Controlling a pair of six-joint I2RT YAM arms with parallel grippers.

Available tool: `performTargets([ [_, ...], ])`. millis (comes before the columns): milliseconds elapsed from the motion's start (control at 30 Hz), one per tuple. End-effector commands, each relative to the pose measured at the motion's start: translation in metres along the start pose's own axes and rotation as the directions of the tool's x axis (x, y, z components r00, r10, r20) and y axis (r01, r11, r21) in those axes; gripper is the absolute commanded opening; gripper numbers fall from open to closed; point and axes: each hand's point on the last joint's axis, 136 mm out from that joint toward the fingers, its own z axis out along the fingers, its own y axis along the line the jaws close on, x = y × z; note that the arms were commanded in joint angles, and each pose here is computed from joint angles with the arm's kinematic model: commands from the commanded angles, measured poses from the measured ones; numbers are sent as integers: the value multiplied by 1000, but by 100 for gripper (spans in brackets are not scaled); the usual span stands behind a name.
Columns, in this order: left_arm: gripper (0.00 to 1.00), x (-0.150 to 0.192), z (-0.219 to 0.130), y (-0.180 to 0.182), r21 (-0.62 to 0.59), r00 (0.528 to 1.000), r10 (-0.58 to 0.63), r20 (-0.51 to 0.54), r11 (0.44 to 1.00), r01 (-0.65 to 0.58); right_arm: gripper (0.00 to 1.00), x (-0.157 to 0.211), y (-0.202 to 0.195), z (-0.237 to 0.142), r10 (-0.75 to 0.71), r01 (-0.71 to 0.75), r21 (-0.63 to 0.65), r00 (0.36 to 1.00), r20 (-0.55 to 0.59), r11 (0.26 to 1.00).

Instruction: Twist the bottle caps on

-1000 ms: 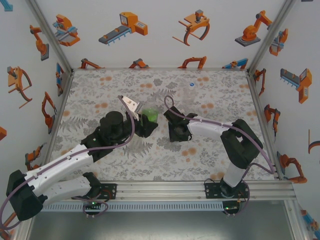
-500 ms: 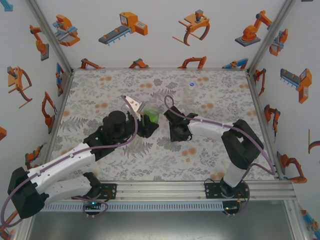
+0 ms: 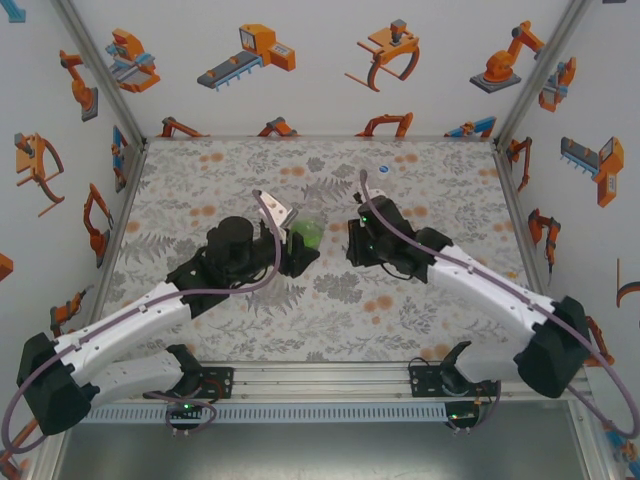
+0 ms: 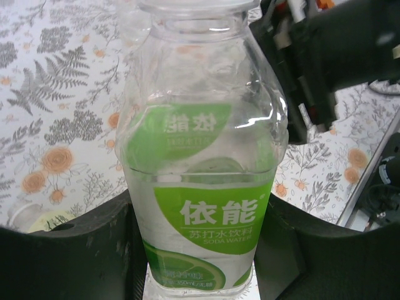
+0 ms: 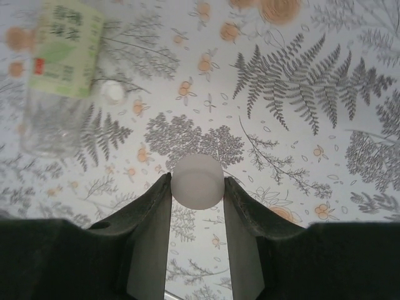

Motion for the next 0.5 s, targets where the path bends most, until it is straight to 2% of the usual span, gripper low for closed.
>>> performTargets([
  [0, 0, -22, -9, -18, 86, 990, 133, 44, 987, -137, 14, -18, 26, -39, -172, 185, -134, 980, 101, 974],
  [67, 0, -21, -10, -24, 117, 982, 184, 37, 975, -187, 9, -31, 38, -65, -226, 262, -185, 954, 196, 947],
  [133, 0, -19, -12, -32, 159, 969, 246, 21, 956, -246, 8, -43, 51, -96, -272, 349, -233, 912, 306, 908],
  [267, 0, -10, -18, -50, 253, 929, 371, -8, 899, -357, 8, -54, 78, -158, -363, 543, -296, 793, 490, 786],
  [467, 0, 10, -24, -70, 364, 853, 519, -46, 804, -470, 8, -55, 107, -216, -408, 709, -350, 663, 628, 612],
])
